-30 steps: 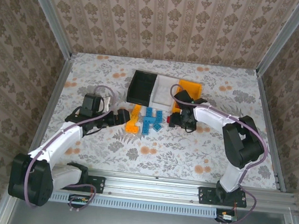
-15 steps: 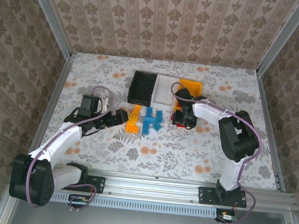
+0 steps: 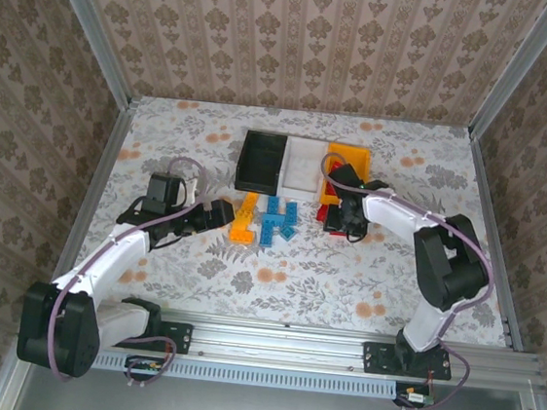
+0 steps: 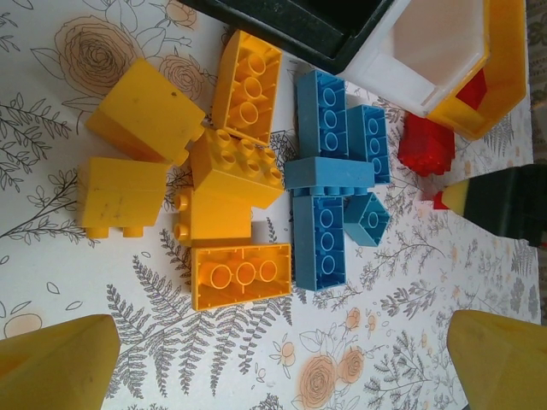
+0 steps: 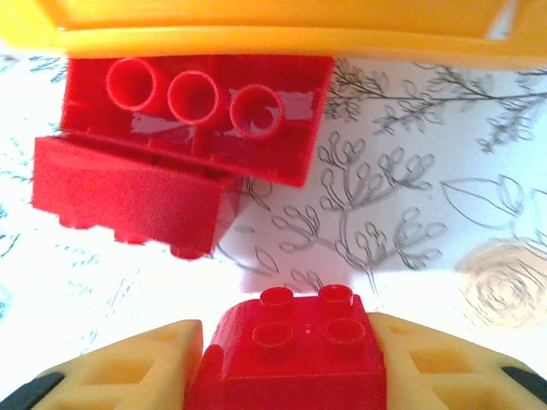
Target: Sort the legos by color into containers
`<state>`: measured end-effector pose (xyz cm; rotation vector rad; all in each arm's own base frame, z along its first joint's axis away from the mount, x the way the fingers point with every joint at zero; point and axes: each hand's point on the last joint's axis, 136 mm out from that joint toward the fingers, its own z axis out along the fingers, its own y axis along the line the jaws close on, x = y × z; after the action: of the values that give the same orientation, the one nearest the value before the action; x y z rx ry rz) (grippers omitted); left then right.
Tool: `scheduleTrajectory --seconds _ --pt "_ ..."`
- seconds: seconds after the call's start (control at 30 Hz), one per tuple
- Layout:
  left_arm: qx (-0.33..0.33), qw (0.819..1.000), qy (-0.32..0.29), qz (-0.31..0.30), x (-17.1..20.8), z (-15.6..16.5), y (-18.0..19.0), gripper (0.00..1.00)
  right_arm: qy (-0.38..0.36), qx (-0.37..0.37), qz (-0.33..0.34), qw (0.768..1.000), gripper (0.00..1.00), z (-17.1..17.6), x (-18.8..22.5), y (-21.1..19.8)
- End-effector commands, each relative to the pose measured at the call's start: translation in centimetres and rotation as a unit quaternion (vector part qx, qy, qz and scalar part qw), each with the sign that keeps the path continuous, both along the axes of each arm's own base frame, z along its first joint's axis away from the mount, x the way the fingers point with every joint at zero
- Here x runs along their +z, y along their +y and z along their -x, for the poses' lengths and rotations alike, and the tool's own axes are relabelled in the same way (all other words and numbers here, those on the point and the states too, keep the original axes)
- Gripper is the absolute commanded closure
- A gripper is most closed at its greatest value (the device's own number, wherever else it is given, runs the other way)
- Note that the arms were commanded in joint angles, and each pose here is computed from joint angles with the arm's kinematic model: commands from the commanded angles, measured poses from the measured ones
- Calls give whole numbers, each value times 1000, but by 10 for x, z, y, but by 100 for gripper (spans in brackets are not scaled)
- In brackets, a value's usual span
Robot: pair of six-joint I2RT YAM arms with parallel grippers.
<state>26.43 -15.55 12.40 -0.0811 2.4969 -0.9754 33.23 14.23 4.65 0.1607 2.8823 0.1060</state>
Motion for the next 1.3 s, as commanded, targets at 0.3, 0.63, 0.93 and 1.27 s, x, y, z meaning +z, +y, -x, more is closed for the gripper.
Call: scheduleTrajectory --seconds 0.3,0.63,0.93,1.27 --pt "-8 1000 -1 18 2 5 -5 0 -93 -14 -14 995 59 -35 105 -26" --pt "-11 1000 9 -7 -3 10 1 0 -104 -15 -26 994 58 -122 112 -21" --pt "-12 1000 20 -18 -9 10 3 0 -67 -14 -29 997 57 -154 65 -11" --pt "-11 1000 25 -16 -12 9 3 0 -57 -18 -31 998 49 -152 51 -12"
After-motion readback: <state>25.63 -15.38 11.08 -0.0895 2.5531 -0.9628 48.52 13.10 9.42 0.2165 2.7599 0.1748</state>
